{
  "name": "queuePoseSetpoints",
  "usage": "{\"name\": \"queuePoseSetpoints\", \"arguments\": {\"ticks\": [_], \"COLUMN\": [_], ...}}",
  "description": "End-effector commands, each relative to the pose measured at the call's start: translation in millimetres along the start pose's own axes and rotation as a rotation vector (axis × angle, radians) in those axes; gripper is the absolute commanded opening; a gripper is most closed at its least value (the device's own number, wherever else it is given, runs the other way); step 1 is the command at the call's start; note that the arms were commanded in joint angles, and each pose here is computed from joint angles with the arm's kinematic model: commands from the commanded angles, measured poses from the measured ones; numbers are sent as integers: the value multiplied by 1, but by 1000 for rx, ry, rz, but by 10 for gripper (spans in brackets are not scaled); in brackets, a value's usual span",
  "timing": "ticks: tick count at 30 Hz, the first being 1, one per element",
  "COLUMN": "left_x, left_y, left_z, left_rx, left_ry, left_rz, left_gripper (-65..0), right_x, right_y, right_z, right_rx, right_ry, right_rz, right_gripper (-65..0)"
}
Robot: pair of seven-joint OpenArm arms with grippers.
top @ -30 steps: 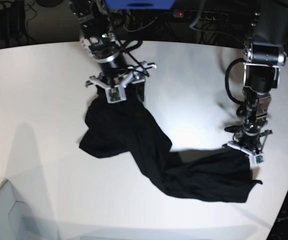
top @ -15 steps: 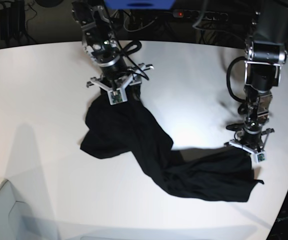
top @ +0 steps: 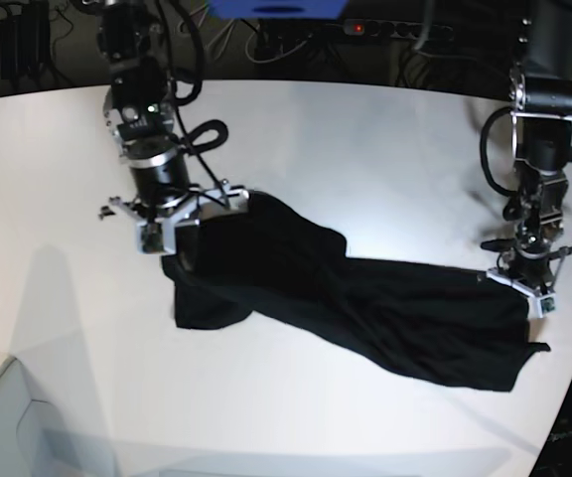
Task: Layout the t-shirt on the table in an organized manner, then fold the t-shirt properly
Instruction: 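Pull the shirt taut between both grippers, spreading it flat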
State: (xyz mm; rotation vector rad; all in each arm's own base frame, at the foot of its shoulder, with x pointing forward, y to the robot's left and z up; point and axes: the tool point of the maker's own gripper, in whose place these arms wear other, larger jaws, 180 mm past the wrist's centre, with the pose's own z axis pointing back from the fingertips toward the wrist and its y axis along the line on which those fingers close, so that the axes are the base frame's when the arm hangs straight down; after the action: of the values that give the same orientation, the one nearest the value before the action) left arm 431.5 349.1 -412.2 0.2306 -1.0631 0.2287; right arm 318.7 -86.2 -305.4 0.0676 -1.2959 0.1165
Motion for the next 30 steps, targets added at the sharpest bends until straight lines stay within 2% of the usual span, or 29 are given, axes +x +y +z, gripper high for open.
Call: {"name": "queuePoseSetpoints", "arguments": {"ticks": [1, 5, 12, 18, 21, 26, 30], "left_x": [31, 41, 26, -1, -10, -15, -15], "left_y": [7, -7, 4, 10, 11, 11, 10], "left_z": [1, 13, 24, 31, 34, 35, 35], "left_rx": [3, -40, -38, -36, -37, -37, -40], "left_ry": [-86, -143, -131, -83, -68, -61, -60], "left_rz": [-13, -35, -73, -91, -95, -96, -96], "left_gripper": [-649, -649, -649, -649, -649, -649, -649], "right_x": [25, 51, 88, 71, 57, 41, 50], "right_y": [-5, -22, -57, -81, -84, -84, -88], "right_z": [-2, -15, -51, -111, -129, -132, -110], "right_rx": [-12, -52, -128, -167, -167, -167, -190], "right_ry": [-77, -140, -213, -113, -55, -14, -65], "right_rz": [-1, 4, 5, -19, -27, -30, -49], "right_gripper": [-650, -650, -650, -650, -647, -490, -367]}}
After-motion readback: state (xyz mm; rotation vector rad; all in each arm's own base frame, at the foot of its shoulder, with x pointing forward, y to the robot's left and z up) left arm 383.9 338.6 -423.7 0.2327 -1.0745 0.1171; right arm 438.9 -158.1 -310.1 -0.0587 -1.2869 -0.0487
